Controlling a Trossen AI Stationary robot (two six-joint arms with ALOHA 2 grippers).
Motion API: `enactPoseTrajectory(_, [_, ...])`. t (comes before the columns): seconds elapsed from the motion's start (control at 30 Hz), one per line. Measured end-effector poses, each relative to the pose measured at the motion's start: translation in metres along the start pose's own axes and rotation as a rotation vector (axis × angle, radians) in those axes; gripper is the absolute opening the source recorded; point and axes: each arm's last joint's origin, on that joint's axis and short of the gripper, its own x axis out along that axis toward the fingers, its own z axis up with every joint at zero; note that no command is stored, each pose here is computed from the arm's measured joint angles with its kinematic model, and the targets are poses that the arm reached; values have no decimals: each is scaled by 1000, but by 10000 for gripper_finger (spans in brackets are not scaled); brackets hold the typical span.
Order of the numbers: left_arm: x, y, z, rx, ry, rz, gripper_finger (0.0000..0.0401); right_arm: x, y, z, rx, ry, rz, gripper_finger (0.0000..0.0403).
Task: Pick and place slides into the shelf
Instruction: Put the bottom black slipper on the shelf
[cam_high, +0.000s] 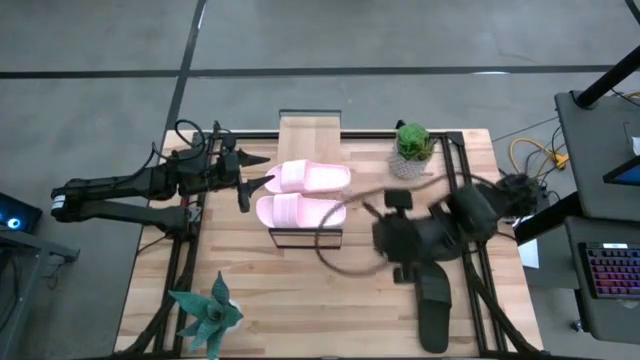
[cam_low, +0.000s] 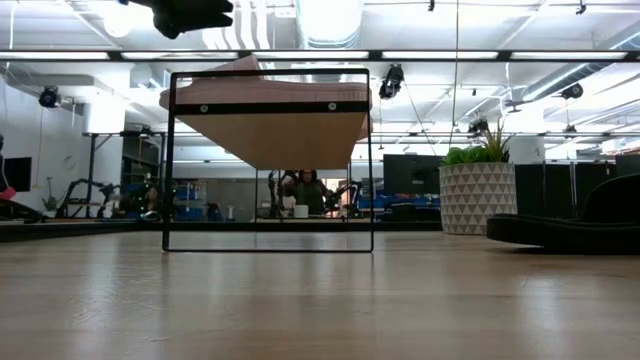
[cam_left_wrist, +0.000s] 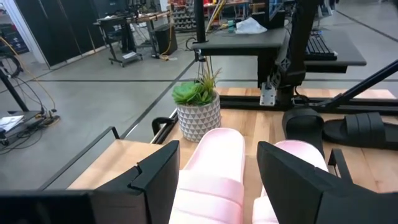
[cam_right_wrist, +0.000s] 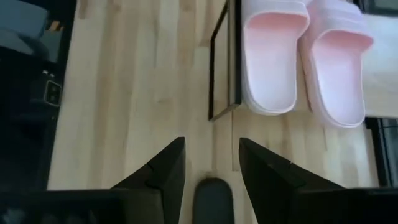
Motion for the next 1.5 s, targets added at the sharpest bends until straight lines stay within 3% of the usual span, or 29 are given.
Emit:
enactPoseTrajectory(0.2, [2, -1, -1, -5, 5, -6, 199, -11, 46, -19, -69, -40, -20, 141])
enactPoseTrajectory(0.43, [3, -3, 1, -9, -19, -77, 199, -11, 79, -36, -14, -66, -64, 141])
enactPoseTrajectory(0.83, [2, -3, 2, -7, -25, -86, 199, 49, 110, -69, -33, 123, -184, 140])
enactPoseTrajectory(1.0, [2, -3, 2, -9, -23, -86, 199, 74, 118, -93, 46, 269, -199, 133])
enactPoseTrajectory(1.23, [3, -3, 1, -11, -20, -86, 199, 94, 135, -137, 253, 490, -234, 119])
enactPoseTrajectory(1.37, [4, -3, 1, -10, -15, -86, 199, 90, 151, -155, 309, 451, -235, 107])
enactPoseTrajectory(1.5, [7, -4, -1, -8, -1, -87, 199, 82, 167, -167, 320, 304, -235, 95])
